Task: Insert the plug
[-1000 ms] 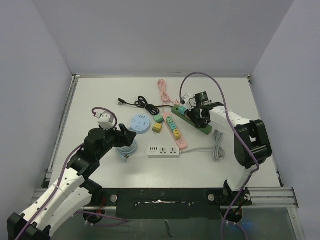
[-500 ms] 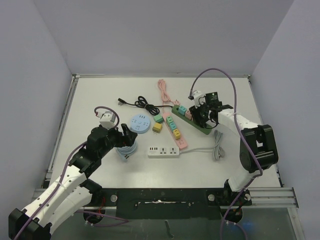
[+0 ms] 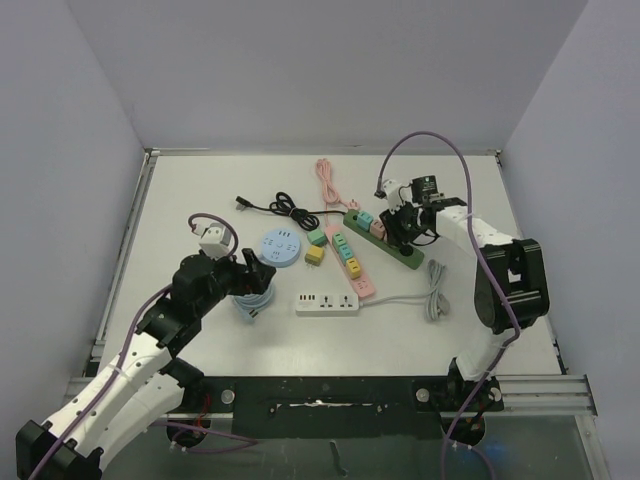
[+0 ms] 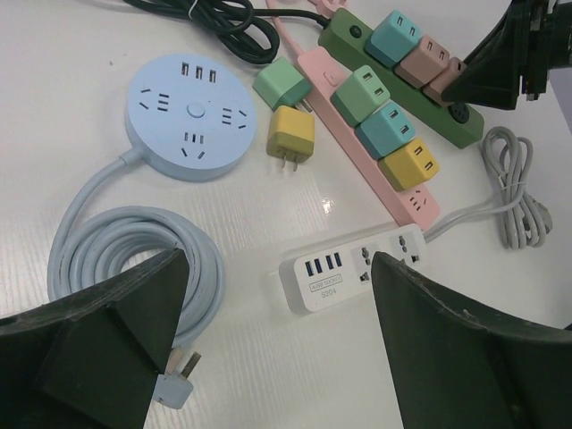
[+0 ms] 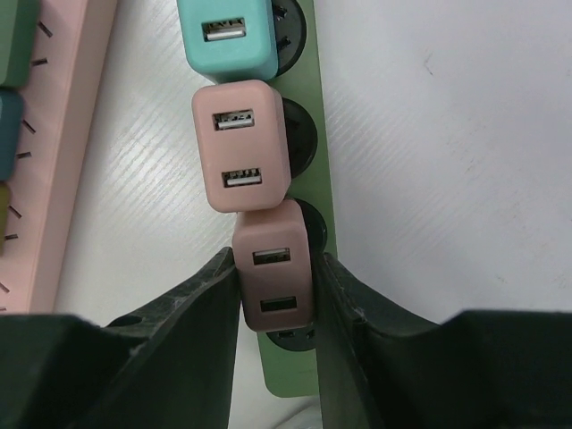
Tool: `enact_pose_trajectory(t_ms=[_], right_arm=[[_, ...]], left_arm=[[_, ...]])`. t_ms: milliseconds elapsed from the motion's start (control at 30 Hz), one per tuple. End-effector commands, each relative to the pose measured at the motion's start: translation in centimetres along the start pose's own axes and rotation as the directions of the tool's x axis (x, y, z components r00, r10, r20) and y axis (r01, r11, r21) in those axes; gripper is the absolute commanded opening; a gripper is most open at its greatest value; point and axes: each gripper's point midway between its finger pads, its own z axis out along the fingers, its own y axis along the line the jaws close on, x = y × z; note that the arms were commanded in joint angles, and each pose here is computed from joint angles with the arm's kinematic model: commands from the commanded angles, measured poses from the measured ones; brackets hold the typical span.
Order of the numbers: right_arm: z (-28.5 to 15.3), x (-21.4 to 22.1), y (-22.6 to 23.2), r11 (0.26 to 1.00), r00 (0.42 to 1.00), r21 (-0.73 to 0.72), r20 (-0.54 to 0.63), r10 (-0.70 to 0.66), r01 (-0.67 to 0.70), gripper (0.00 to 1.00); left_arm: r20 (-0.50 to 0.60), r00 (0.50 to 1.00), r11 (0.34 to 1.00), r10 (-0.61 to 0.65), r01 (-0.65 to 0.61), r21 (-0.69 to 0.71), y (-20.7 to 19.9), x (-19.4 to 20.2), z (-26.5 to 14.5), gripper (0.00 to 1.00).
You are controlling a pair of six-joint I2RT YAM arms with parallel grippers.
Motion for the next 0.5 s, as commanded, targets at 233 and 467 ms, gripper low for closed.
enact_pose_trajectory(t_ms=[233,467], right_arm=[[4.9,10.6,-0.5,0.999,0.926,-0.035,-0.376,-0.038,0.027,0.0],[-0.1,1.1,-1.2,0.998,0.999,0.055,-0.048,-0.005,0.007,0.05]], left_arm=[[0.024,0.999,0.999,0.028,-0.029,0.037,-1.4,-2.1,0.3,0.82],[0.018,1.0,1.0,0.013,-0.014,0.012,-1.1,-2.1,1.1,0.82]])
